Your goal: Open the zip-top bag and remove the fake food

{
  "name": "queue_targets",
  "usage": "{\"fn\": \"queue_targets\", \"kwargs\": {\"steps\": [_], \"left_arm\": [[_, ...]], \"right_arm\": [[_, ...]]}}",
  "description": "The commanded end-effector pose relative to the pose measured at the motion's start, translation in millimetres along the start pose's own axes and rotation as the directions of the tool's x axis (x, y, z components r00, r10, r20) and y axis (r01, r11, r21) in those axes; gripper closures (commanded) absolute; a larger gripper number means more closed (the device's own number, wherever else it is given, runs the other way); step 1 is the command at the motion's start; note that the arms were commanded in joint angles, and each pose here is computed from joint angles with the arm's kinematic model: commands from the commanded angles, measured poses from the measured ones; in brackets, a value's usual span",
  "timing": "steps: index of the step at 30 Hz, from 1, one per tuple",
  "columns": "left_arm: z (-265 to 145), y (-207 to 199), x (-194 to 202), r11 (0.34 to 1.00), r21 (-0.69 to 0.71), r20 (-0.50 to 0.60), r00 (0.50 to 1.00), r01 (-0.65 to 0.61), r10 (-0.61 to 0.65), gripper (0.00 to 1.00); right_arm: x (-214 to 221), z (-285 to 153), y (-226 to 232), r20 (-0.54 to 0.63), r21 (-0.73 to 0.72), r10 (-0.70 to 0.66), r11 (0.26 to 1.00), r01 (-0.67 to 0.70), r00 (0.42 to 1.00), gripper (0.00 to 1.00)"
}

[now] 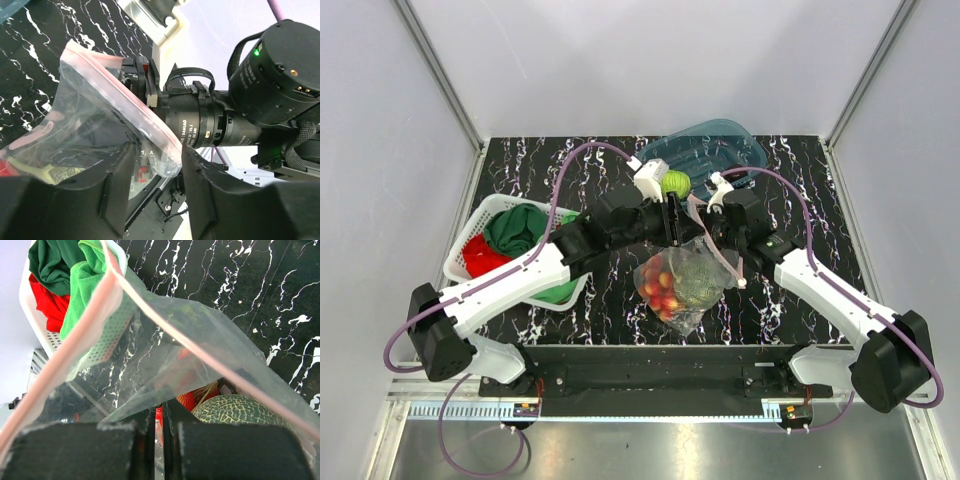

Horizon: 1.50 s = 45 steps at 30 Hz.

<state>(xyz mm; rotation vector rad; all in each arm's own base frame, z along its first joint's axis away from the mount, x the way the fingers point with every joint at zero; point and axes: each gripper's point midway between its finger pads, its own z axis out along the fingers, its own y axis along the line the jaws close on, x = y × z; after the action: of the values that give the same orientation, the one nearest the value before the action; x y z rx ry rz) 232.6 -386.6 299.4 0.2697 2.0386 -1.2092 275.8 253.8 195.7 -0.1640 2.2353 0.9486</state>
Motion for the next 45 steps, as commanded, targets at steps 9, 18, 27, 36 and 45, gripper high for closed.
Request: {"fn": "queue_targets", "kwargs": {"steps": [9, 18, 27, 36, 45], "left_arm": [[-1.7, -19.1, -14.4, 1.000, 0.018, 0.054, 0.998, -0.022, 0.021, 0.79], [-10.2, -8.7, -17.2, 0.998, -0.048, 0.064, 0.997, -0.034, 0.037, 1.00], [-47.7, 14.9, -22.3, 0.989, -0.138, 0.135, 0.988, -0.062, 0.080, 1.00], [-36.8, 24.0, -0.1, 0.996, -0.086, 0.121, 0.992, -0.013, 0.023, 1.00], [-44.2, 33.5, 2.8, 0.996, -0.089, 0.167, 0.986, 0.010, 0.005, 1.00]], "right_arm": [[-15.3, -9.1, 17.3, 0.046, -0.052, -0.016, 0.998, 0.018, 0.999, 1.00], [-16.6, -9.9, 14.6, 0.055, -0.039, -0.022, 0.999, 0.024, 0.998, 1.00], [-30.8, -33.4, 9.7, 0.115, 0.042, -0.101, 0.994, 0.097, 0.988, 1.00], [-80.6, -74.1, 68.8, 0.196, -0.066, -0.123, 0.988, 0.138, 0.973, 1.00], [-116.9, -120.5, 108.5, 0.286, -0.107, -0.144, 0.978, 0.181, 0.947, 1.00]]}}
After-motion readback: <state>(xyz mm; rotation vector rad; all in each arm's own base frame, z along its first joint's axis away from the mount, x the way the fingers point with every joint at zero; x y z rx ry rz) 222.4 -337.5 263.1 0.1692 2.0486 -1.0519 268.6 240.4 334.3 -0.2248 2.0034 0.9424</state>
